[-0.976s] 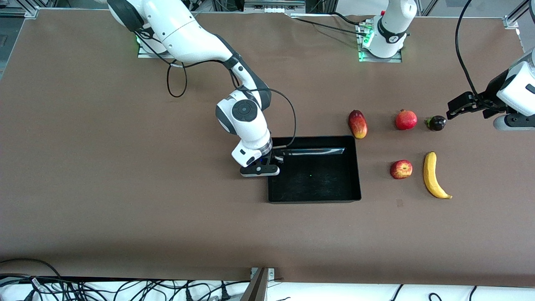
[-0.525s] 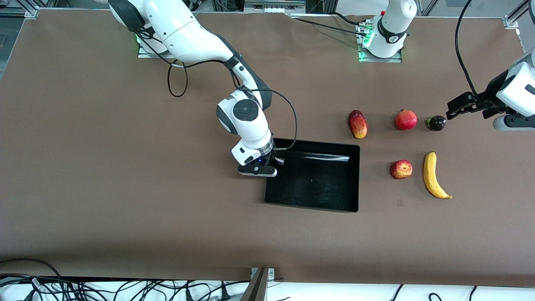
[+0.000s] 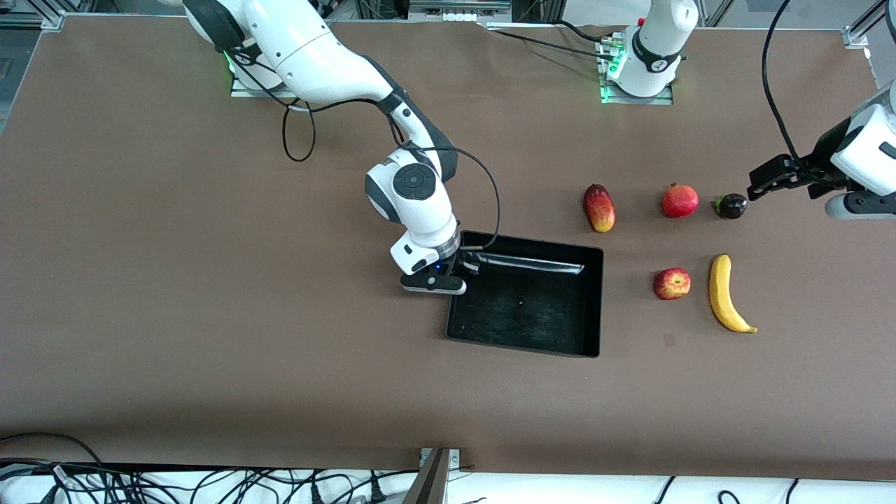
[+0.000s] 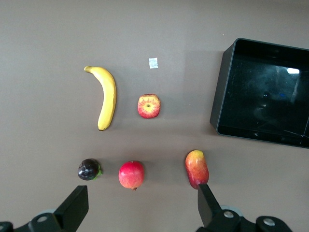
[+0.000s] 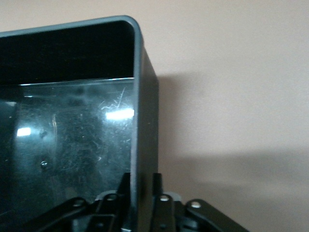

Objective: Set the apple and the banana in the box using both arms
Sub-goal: 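Push the black box further toward the fruits with the right gripper, then release the box with the right gripper while the left gripper reaches the apple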

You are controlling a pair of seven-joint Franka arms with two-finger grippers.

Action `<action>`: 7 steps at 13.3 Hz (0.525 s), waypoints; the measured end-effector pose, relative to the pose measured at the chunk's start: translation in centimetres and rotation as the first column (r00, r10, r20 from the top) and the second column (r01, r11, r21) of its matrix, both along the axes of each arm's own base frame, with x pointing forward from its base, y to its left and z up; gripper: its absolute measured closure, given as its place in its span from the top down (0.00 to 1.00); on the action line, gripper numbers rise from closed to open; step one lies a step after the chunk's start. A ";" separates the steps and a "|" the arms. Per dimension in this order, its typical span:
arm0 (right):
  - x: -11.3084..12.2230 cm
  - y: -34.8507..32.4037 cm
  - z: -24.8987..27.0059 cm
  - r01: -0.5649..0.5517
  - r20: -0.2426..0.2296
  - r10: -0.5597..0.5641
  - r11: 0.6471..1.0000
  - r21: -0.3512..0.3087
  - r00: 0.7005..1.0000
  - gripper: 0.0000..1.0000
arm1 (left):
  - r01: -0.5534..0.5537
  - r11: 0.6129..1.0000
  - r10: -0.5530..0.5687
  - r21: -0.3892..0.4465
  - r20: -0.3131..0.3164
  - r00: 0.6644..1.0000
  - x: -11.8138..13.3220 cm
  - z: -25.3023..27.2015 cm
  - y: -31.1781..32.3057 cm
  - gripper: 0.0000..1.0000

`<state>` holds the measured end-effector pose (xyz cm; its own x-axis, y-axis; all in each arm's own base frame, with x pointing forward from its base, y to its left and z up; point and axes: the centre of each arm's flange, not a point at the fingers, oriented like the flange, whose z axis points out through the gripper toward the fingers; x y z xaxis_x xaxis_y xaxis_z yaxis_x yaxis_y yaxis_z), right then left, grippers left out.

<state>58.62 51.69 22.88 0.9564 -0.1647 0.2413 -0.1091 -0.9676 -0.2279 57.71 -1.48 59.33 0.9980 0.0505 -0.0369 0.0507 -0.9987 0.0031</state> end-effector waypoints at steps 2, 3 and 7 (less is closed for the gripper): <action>-0.4 0.9 0.9 -0.011 0.011 0.011 1.000 0.010 1.000 0.48 | 0.000 1.000 0.000 0.000 0.000 1.000 0.0 0.0 0.0 1.00; -0.4 1.2 1.5 -0.013 0.019 0.013 1.000 0.017 1.000 0.59 | 0.000 1.000 0.000 0.000 0.000 1.000 0.0 0.0 0.0 1.00; 2.1 -1.1 7.6 0.032 0.045 -0.033 0.999 0.020 0.998 1.00 | 0.000 1.000 0.000 0.000 -0.001 1.000 0.0 -0.1 0.0 1.00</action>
